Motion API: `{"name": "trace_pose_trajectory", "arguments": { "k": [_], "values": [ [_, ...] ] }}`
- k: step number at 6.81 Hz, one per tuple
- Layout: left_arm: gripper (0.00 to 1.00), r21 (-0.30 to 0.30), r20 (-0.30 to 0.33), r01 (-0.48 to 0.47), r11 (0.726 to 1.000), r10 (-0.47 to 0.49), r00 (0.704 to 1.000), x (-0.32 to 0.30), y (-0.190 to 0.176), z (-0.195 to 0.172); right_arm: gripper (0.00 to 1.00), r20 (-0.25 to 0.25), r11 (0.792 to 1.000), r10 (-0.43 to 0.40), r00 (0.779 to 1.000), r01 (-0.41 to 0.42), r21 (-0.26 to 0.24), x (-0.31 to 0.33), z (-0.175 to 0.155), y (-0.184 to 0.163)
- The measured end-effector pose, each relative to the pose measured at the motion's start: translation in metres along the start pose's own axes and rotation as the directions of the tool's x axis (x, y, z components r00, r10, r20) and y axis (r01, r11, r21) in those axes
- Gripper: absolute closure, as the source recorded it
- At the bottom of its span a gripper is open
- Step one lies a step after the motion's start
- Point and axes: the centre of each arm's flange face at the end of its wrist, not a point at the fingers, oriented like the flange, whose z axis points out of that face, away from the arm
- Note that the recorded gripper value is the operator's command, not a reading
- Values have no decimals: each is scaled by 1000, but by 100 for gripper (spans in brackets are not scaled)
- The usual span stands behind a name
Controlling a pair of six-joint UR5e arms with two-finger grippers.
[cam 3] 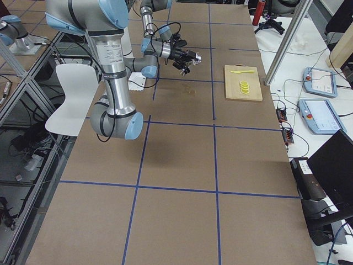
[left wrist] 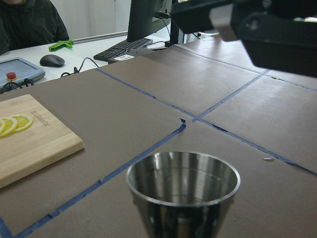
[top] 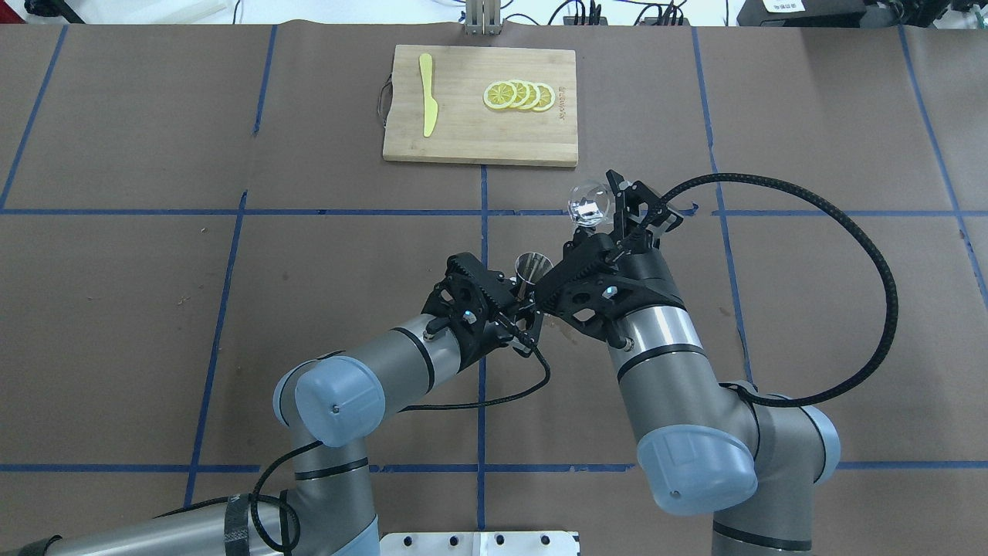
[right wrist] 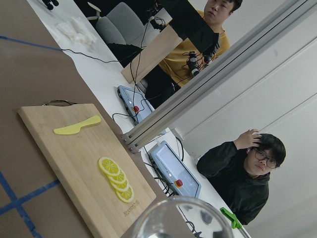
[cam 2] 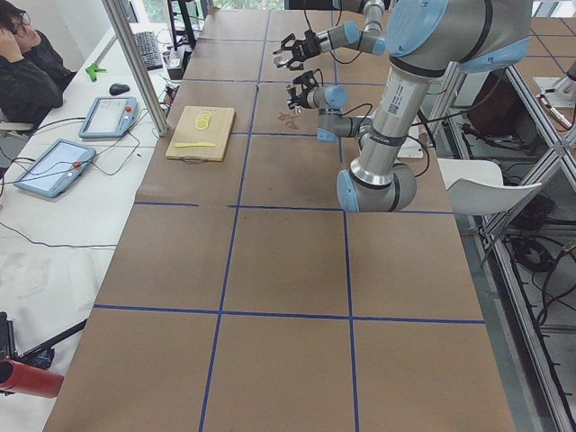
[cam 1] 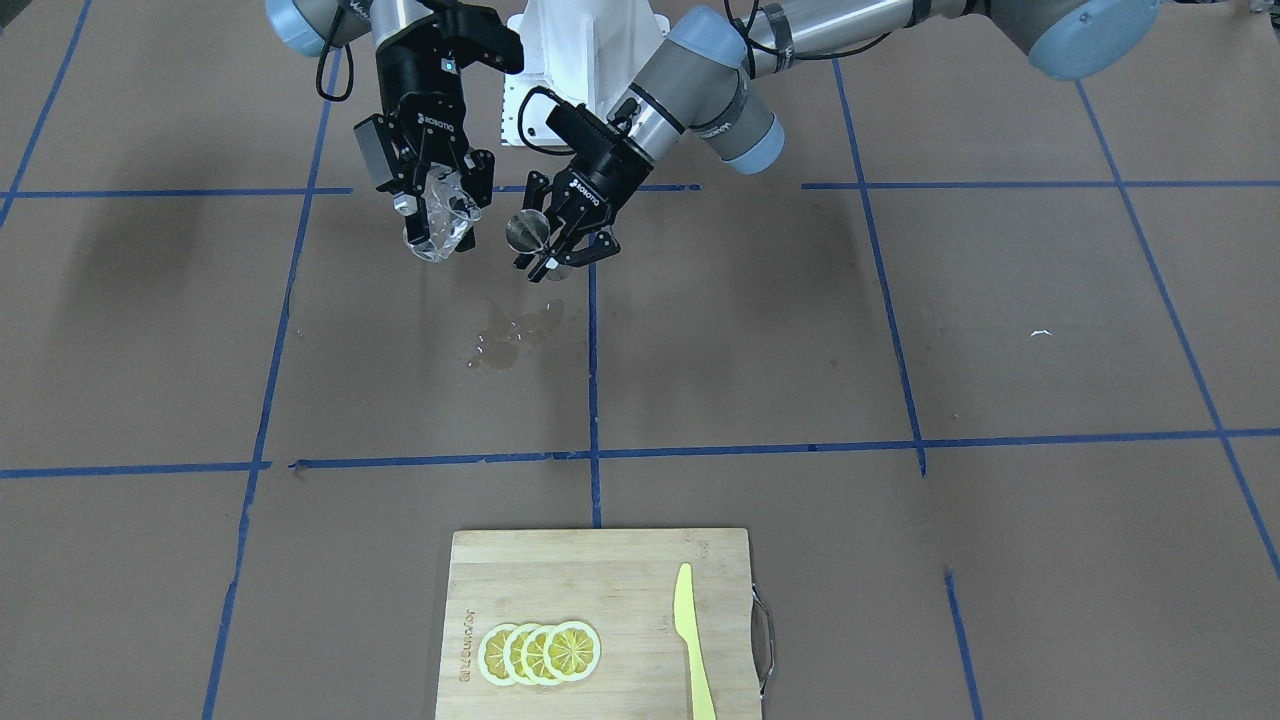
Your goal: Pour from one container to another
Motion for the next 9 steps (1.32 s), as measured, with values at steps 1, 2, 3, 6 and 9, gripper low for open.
{"name": "trace_pose_trajectory", "arguments": {
  "k": [1,2,3,6,9],
  "values": [
    [100,-1,0,0,1000,0,1000,1,0,2,100,-6,1000,-20,1000,20,-3,0,0,-3],
    [100,-1,-2,0,1000,0,1000,2,-1,2,100,-10,999,-46,999,46,-4,-1,0,-3],
    [100,1,-3,1,1000,-1,1000,3,-2,3,100,-17,998,-69,997,69,-4,-1,0,-3],
    [100,1,-3,1,1000,-1,1000,4,-3,3,100,-19,996,-86,996,86,-2,-3,-3,-4],
    [100,-1,-1,0,1000,0,1000,4,-1,5,100,-34,992,-130,991,130,-1,-6,-6,-5]
  ]
}}
